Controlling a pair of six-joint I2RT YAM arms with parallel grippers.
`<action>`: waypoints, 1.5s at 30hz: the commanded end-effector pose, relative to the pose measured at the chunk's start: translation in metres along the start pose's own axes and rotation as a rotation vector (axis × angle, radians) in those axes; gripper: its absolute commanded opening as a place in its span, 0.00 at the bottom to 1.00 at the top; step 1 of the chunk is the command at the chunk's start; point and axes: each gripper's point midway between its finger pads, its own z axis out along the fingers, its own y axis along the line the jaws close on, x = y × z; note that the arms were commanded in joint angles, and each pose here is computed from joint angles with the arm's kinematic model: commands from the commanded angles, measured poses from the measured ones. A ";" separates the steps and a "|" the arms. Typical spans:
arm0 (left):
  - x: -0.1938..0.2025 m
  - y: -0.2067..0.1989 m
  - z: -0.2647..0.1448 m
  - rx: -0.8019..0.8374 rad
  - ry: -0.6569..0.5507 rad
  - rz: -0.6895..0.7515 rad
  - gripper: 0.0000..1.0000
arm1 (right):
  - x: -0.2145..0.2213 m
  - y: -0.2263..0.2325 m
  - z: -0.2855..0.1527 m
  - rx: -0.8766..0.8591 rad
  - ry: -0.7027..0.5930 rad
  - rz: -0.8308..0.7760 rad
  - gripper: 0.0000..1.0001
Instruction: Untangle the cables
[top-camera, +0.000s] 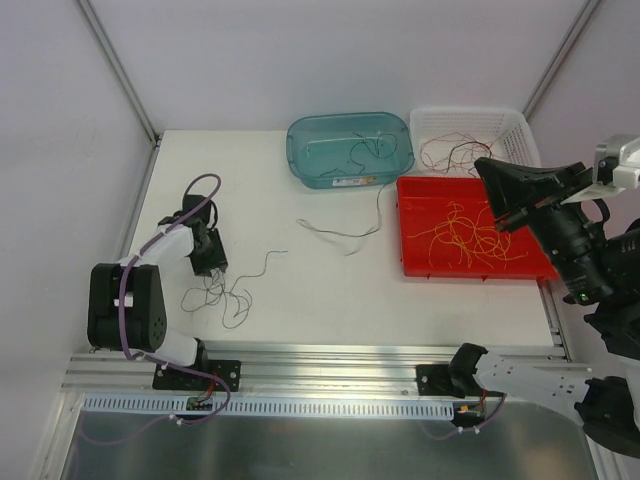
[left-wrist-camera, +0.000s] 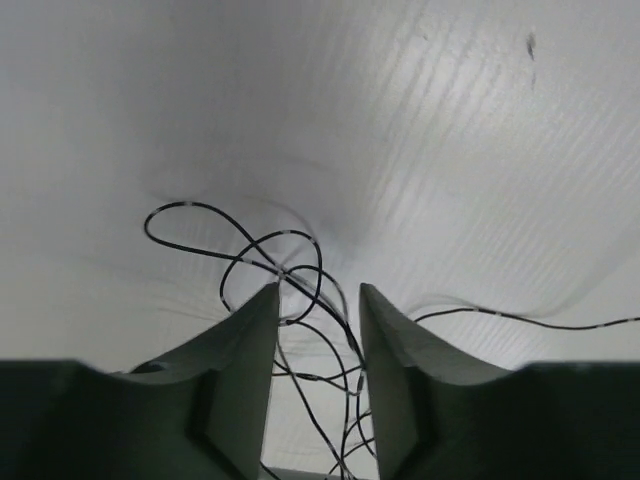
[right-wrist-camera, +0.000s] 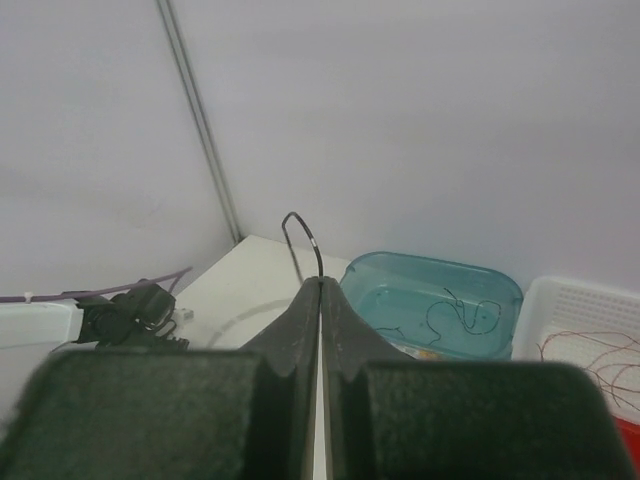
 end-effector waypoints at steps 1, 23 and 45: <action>-0.018 0.013 -0.009 -0.067 -0.042 -0.002 0.31 | 0.008 -0.018 0.006 0.111 0.034 -0.044 0.01; -0.048 -0.007 -0.093 0.112 -0.348 -0.006 0.78 | 0.119 0.060 0.120 -0.150 0.341 -0.028 0.01; -0.043 -0.011 -0.077 0.159 -0.388 0.015 0.99 | 0.111 -0.017 0.260 -0.084 0.153 -0.070 0.01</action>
